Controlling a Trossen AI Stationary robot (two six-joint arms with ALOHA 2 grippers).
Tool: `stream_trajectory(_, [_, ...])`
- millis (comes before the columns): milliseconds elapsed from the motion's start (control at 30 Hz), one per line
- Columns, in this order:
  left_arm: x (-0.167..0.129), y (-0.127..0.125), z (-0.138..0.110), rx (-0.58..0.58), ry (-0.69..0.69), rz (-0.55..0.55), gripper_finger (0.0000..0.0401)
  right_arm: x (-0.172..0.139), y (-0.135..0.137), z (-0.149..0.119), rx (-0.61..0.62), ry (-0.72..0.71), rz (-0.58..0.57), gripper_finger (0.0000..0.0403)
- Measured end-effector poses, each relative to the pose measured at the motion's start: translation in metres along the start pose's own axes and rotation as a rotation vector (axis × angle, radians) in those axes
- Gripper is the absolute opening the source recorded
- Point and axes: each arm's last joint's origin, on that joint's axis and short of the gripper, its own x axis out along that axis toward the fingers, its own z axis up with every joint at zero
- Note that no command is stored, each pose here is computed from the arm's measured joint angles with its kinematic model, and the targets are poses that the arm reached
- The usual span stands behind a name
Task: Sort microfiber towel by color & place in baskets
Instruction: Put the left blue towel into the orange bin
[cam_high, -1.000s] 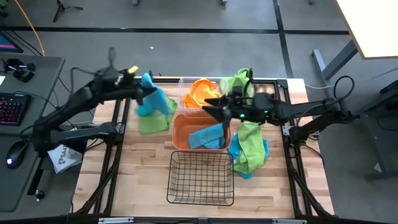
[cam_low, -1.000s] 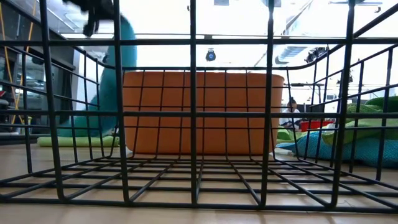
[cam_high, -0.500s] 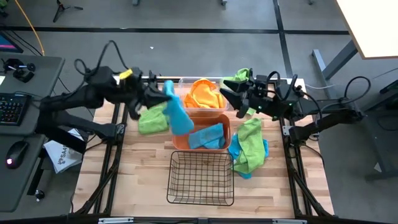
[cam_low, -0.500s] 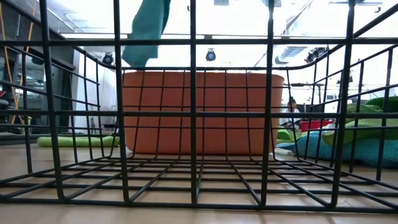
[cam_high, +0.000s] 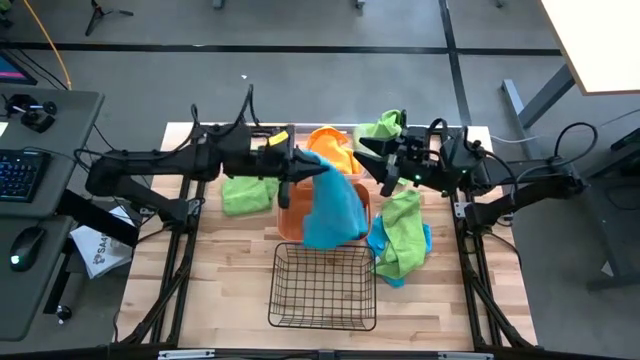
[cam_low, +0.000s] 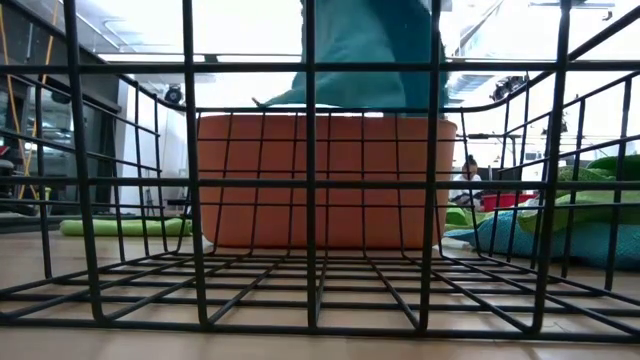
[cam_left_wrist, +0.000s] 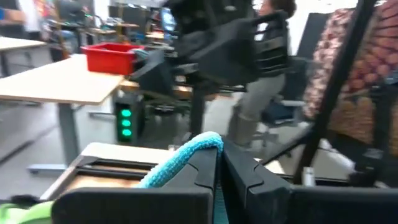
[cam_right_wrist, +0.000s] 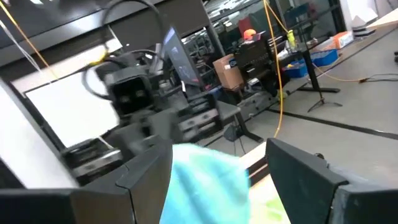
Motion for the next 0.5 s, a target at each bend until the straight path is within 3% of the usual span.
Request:
stream_trajectory(100, [-0.002, 0.007, -0.002, 0.036, 0.032, 0.063, 0.0, -0.006, 0.003, 0.003, 0.004, -0.004, 0.019, 0.0254])
stream_trajectory(233, [0.0, 0.011, -0.026, 0.092, 0.246, 0.185, 0.0, -0.012, 0.006, 0.005, -0.003, -0.005, 0.04, 0.0254])
stream_trajectory(500, [0.01, -0.007, -0.101, -0.076, 0.414, 0.038, 0.0, -0.014, 0.006, 0.007, -0.007, -0.015, 0.025, 0.0254])
